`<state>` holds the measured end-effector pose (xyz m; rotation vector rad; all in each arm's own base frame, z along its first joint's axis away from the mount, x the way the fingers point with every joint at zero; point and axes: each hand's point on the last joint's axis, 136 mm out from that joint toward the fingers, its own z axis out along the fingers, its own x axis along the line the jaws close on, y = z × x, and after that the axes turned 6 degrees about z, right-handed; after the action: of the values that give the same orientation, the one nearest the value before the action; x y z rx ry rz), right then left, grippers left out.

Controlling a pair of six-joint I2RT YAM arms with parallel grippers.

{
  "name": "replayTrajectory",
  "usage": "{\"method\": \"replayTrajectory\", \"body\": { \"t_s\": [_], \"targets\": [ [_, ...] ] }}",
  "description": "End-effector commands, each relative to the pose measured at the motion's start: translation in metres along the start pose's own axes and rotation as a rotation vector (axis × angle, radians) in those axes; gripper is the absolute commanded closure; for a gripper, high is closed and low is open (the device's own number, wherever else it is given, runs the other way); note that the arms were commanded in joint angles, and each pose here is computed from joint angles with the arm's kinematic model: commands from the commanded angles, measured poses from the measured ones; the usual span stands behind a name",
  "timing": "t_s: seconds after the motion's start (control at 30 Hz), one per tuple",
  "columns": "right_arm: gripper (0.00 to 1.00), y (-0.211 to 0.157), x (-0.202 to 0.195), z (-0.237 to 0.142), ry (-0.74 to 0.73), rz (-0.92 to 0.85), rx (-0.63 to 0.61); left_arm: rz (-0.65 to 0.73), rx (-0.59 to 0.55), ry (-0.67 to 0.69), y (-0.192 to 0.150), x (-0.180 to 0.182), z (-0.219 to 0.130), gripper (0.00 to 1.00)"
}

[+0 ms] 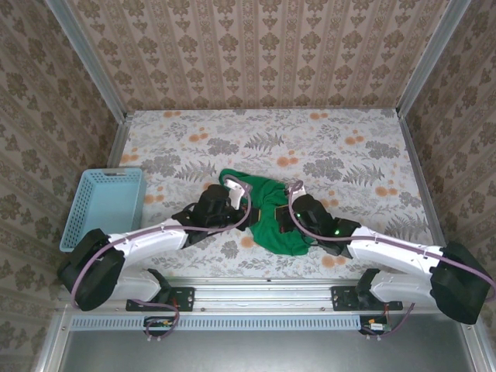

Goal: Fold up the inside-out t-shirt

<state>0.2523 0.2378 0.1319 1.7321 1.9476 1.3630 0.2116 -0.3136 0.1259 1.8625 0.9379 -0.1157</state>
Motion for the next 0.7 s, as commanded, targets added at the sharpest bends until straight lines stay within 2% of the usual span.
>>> {"method": "replayTrajectory", "body": {
  "t_s": [0.0, 0.07, 0.17, 0.37, 0.67],
  "targets": [
    [1.00, -0.011, -0.013, -0.006, -0.046, 0.016, 0.015, -0.012, 0.023, 0.008, -0.007, 0.005, 0.004, 0.84],
    [1.00, -0.017, -0.019, -0.010, -0.061, 0.029, 0.024, -0.015, 0.027, 0.011, -0.007, 0.006, 0.005, 0.82],
    [1.00, -0.031, -0.027, -0.013, -0.082, 0.051, 0.058, -0.017, 0.035, 0.010, -0.010, 0.007, 0.007, 0.70],
    [1.00, -0.065, -0.033, -0.007, -0.107, 0.067, 0.133, -0.009, 0.034, -0.023, -0.005, -0.002, 0.010, 0.57],
    [1.00, -0.066, -0.037, -0.011, -0.145, 0.081, 0.096, 0.011, 0.054, -0.058, -0.006, -0.013, 0.014, 0.44]
  ]
}}
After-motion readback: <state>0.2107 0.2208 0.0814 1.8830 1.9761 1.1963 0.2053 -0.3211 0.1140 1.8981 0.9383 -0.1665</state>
